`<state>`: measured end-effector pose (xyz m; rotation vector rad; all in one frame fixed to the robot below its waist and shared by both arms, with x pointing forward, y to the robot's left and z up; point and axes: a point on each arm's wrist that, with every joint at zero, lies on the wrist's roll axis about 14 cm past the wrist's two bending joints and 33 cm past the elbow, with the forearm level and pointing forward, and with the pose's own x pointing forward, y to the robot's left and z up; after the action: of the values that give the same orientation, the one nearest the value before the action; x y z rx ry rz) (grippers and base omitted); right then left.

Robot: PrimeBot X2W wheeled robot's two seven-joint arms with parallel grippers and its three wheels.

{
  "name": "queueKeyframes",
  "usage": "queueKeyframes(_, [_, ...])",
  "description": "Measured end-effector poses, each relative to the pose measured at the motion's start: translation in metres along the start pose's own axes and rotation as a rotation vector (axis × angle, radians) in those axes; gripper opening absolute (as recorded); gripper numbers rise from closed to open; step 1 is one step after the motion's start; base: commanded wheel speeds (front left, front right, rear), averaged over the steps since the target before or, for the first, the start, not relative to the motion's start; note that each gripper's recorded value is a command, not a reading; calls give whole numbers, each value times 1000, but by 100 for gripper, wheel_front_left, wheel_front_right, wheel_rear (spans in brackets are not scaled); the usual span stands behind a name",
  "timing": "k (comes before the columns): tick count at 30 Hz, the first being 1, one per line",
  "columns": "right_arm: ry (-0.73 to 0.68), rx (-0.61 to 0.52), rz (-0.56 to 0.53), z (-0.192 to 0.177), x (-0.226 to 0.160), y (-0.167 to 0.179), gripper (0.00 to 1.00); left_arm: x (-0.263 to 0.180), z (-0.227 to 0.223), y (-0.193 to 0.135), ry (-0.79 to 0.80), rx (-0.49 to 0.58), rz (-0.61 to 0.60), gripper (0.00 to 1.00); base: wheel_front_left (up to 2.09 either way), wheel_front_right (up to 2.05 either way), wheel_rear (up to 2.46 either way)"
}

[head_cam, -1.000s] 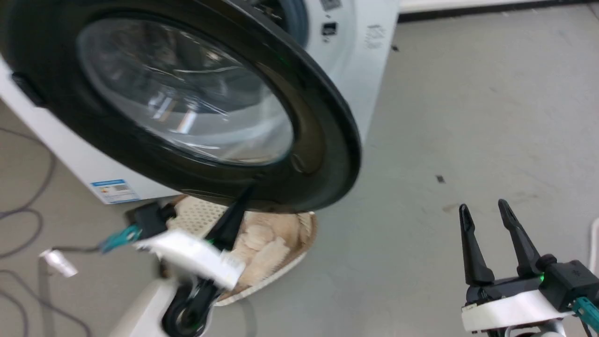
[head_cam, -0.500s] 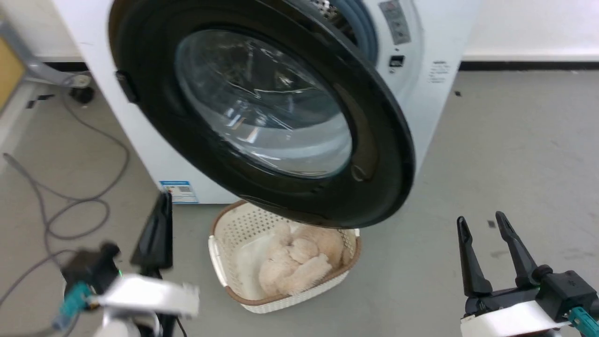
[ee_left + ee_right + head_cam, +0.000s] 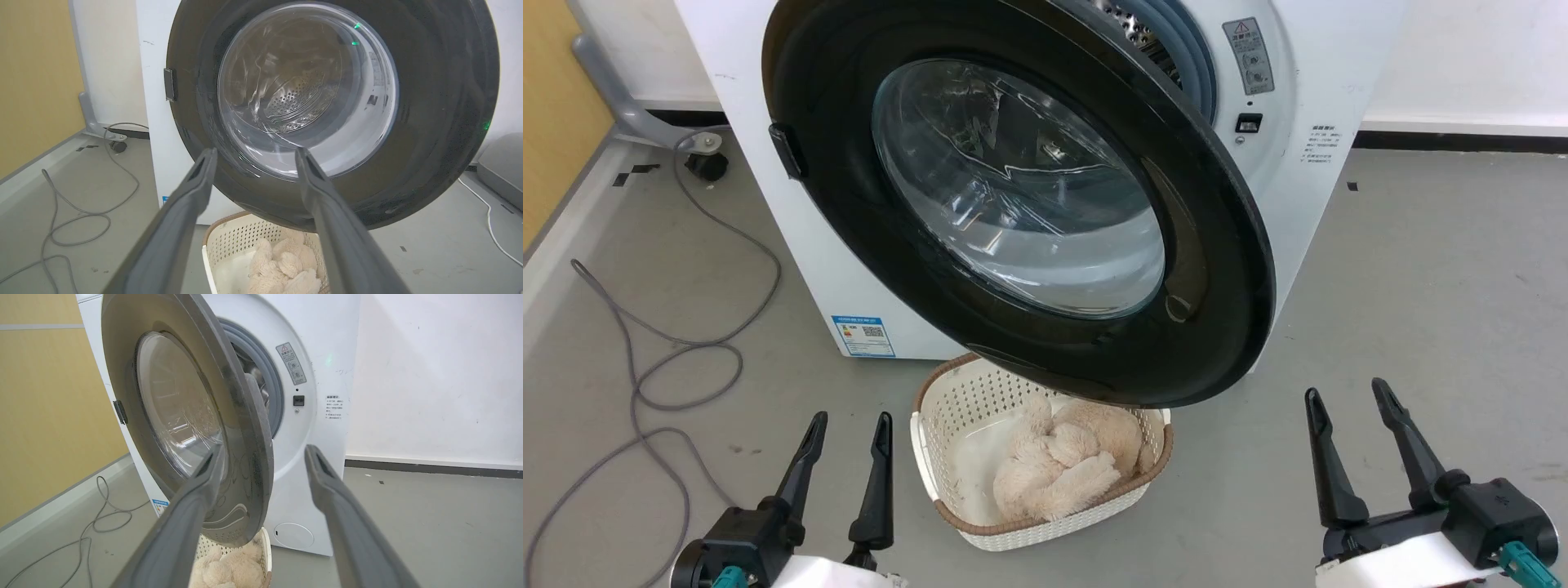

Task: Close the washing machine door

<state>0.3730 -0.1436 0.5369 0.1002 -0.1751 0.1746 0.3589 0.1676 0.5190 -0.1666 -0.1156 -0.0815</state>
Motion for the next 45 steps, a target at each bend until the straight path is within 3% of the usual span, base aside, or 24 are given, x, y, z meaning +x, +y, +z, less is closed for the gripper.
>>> queueKeyframes(6, [10, 3, 9, -3, 1, 3, 100, 0, -1, 1, -1, 13, 1, 100, 0, 0, 0])
queueKeyframes(8, [17, 3, 17, -6, 1, 6, 0, -1, -1, 1, 2, 18, 0, 100, 0, 0, 0])
queueKeyframes(14, [33, -24, 84, -12, 7, 22, 0, -2, -5, 5, 13, 22, 15, 100, 0, 0, 0])
queueKeyframes(21, [80, -88, 272, -31, 24, 51, 0, 3, -8, 12, 18, 18, 35, 100, 0, 0, 0])
queueKeyframes(26, [102, -134, 357, -43, 51, 54, 0, 9, -10, 20, 24, 25, 57, 100, 0, 0, 0])
queueKeyframes(35, [140, -175, 384, -57, 113, 33, 0, 22, -20, 26, 47, 18, 77, 100, 0, 0, 0])
queueKeyframes(45, [168, -180, 334, -75, 182, 3, 0, 38, -30, 39, 63, 15, 120, 100, 0, 0, 0])
